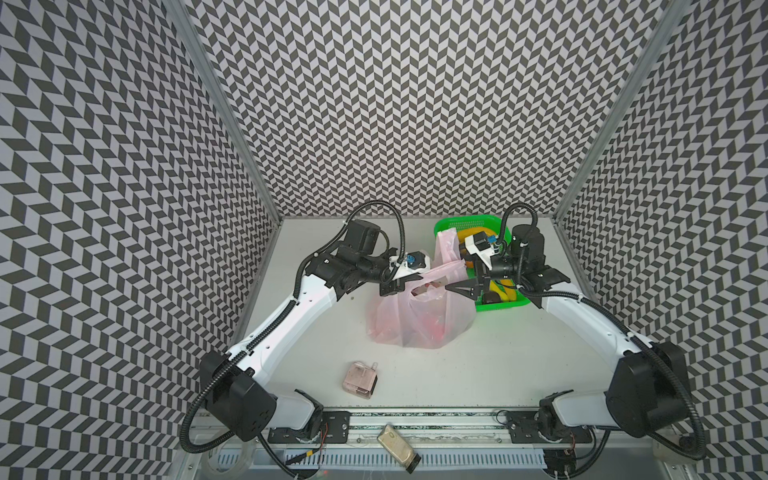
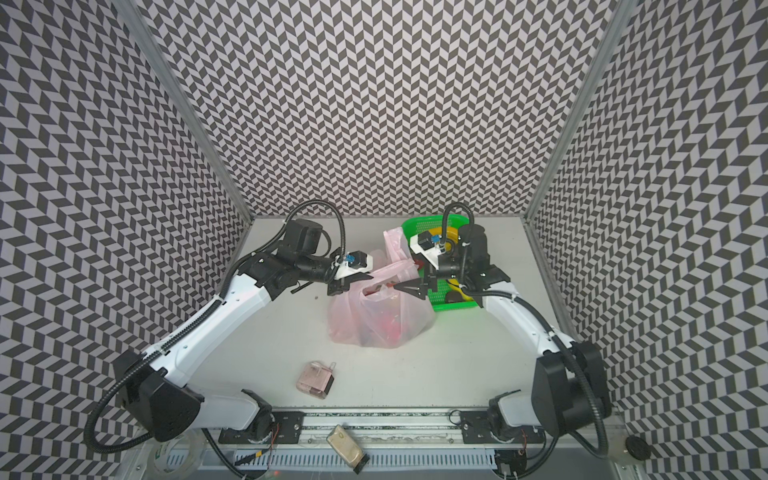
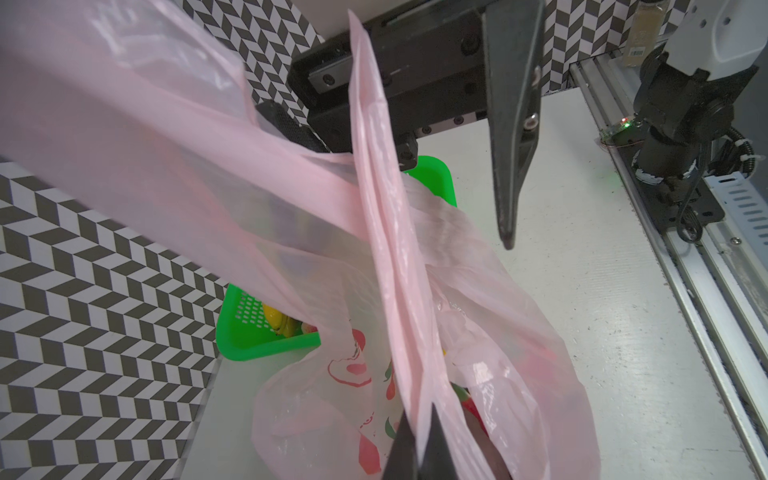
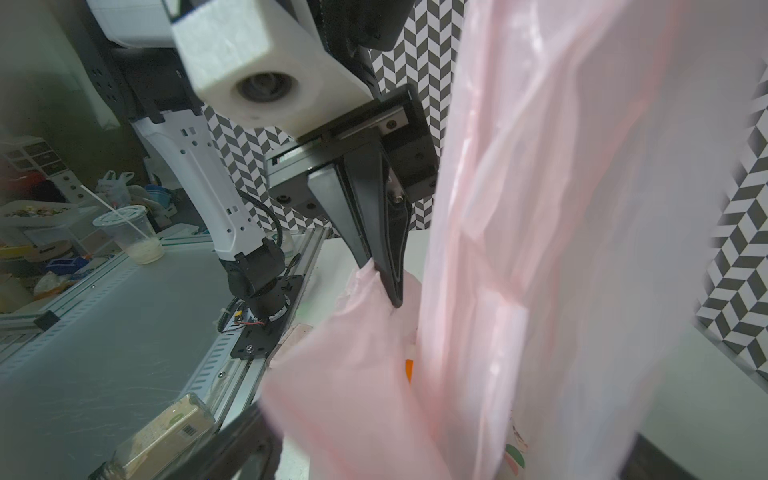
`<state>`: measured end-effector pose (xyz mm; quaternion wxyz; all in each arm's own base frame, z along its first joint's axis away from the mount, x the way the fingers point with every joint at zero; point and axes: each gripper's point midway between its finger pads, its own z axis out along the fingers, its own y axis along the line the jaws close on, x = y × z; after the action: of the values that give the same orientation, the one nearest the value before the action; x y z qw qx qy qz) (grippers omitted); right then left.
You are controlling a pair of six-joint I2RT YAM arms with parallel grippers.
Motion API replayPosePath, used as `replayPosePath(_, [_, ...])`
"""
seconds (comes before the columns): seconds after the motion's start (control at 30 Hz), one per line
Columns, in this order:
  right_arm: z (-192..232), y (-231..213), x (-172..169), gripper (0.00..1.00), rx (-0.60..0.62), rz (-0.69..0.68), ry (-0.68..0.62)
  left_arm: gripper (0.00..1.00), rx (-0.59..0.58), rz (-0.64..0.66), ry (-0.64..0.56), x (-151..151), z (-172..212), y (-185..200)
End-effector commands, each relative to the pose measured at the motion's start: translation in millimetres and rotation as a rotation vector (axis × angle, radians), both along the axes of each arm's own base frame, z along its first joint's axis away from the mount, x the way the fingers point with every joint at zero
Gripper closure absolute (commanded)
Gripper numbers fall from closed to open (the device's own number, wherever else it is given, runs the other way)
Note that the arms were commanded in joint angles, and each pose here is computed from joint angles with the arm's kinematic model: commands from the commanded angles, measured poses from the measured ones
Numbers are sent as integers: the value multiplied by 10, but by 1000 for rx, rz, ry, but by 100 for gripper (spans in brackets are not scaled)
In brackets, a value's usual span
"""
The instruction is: Place the fake fruits into the plastic bag and tie a complex knot
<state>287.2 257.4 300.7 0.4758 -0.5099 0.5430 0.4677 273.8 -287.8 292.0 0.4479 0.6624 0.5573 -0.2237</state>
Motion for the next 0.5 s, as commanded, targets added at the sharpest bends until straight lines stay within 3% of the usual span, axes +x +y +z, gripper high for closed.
replayPosePath(0.0, [207, 50, -18, 5, 41, 41, -93, 100, -7, -16, -35, 0, 124, -40])
replayPosePath(0.47, [199, 100, 0, 25, 33, 34, -80, 100, 7, 2, -35, 73, 125, -123])
